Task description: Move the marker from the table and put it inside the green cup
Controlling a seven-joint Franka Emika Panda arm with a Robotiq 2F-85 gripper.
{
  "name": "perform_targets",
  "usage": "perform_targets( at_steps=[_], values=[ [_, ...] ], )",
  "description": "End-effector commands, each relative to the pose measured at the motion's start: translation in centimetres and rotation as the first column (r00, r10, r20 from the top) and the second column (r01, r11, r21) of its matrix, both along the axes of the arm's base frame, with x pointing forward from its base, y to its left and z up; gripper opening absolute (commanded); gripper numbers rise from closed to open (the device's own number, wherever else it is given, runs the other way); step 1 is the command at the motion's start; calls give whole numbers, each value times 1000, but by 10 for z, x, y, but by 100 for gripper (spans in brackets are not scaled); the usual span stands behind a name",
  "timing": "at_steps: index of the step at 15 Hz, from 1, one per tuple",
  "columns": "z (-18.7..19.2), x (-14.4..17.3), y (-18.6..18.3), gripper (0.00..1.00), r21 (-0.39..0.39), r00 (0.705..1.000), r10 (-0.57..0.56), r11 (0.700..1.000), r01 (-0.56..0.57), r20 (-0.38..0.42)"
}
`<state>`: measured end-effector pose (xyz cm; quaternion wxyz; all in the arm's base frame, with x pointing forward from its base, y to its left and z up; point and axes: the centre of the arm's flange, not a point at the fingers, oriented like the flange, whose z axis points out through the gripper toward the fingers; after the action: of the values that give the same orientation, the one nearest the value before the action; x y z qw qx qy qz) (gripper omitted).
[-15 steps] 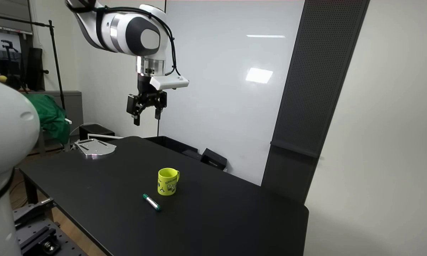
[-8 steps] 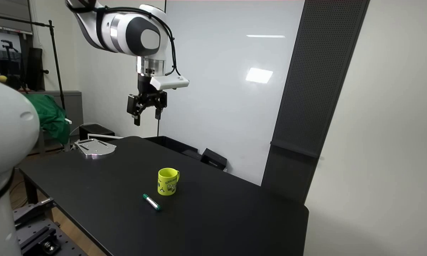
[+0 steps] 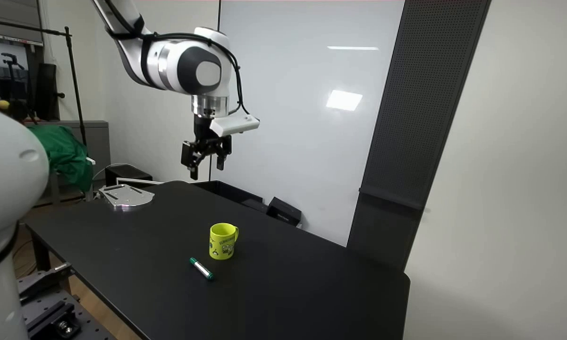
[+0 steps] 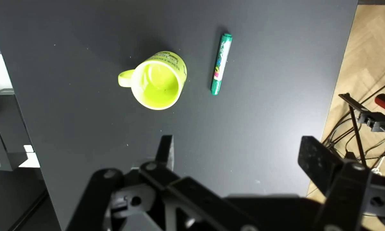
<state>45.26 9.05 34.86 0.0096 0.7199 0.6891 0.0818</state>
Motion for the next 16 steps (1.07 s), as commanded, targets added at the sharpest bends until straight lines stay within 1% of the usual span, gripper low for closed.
perform_targets(
  at_steps=[1,4,7,9,12,16],
  values=[
    [-35,25,-9,100,-23,1000,-24,999,24,-19],
    [-69,35,-21,100,-39,998,-46,998,45,-40],
    [-101,46,-29,100,-62,998,-57,997,55,-35],
    [-119,55,-32,100,-80,997,-60,995,56,-46],
    [-141,61,-29,100,-97,997,-51,994,44,-65],
    [-165,61,-9,100,-88,995,-49,995,41,-89]
  ],
)
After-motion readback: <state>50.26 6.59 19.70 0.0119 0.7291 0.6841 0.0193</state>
